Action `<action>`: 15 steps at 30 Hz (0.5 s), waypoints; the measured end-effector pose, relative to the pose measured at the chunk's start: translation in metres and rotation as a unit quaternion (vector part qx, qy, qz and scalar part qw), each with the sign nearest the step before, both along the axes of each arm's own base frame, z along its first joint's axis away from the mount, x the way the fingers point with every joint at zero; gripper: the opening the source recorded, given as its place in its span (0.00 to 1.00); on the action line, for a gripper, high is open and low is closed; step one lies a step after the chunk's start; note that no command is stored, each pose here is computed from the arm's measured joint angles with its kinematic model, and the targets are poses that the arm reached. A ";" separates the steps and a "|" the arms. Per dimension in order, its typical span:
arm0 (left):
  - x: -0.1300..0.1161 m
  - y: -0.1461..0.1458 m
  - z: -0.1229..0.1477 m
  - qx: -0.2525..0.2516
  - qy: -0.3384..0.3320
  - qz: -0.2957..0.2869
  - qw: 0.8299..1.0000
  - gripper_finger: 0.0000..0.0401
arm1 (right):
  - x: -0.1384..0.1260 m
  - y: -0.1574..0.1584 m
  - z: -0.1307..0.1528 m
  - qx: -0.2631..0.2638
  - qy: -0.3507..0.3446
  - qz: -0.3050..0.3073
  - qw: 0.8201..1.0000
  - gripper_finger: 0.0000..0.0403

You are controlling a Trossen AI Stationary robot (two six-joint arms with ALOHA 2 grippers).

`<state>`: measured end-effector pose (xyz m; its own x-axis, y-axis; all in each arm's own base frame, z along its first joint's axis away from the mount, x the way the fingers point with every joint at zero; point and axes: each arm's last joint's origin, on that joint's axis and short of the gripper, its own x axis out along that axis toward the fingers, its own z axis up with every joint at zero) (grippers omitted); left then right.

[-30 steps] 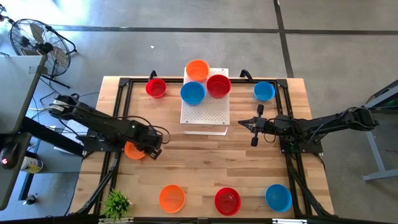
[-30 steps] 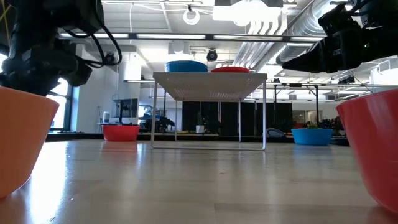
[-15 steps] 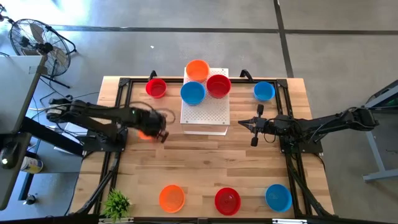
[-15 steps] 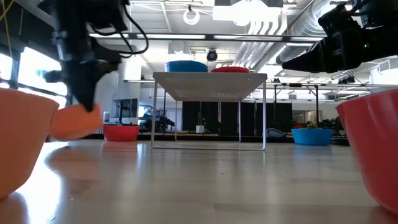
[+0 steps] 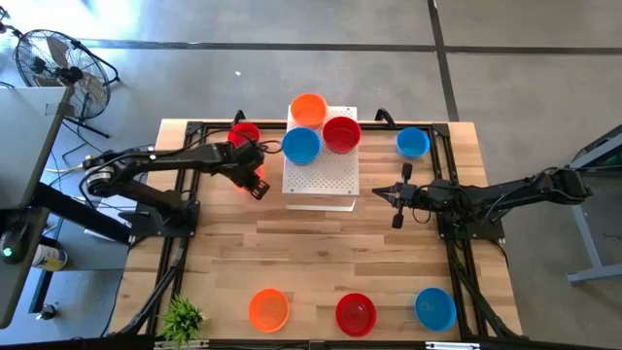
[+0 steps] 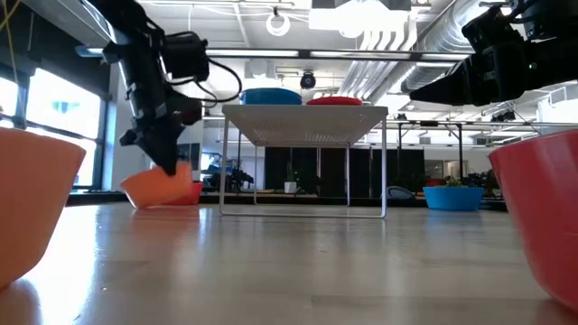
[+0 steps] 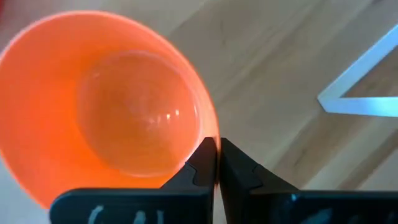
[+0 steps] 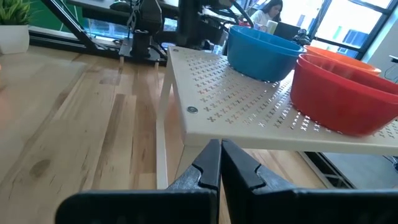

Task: Pick & Place Mini bowls
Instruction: Stack the orange bowl on top of the orange bowls on the shelf

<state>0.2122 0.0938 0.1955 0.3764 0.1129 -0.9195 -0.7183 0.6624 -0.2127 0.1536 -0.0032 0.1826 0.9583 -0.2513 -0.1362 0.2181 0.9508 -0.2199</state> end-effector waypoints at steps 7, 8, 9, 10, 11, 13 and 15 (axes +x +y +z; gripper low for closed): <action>0.005 0.000 -0.011 -0.082 0.012 -0.025 0.996 0.12 | 0.000 0.000 0.000 0.000 0.000 0.000 1.000 0.00; 0.006 0.001 -0.008 -0.076 0.015 -0.024 0.997 0.14 | 0.000 0.000 0.000 0.000 0.000 0.000 1.000 0.00; 0.007 0.002 -0.005 -0.066 0.016 -0.021 0.997 0.16 | 0.000 0.000 0.000 0.000 0.000 0.000 1.000 0.00; 0.008 0.003 -0.001 -0.055 0.016 -0.017 0.998 0.18 | 0.000 0.000 0.000 0.000 0.000 0.000 1.000 0.00; 0.009 0.004 0.002 -0.047 0.017 -0.015 0.999 0.20 | 0.000 0.000 0.000 0.000 0.000 0.000 1.000 0.00; 0.010 0.006 0.008 -0.034 0.025 -0.009 0.999 0.24 | 0.000 0.000 0.000 0.000 0.000 0.000 1.000 0.00; 0.011 0.007 0.019 -0.026 0.025 -0.013 0.999 0.26 | 0.000 0.000 0.000 0.001 0.000 0.000 1.000 0.00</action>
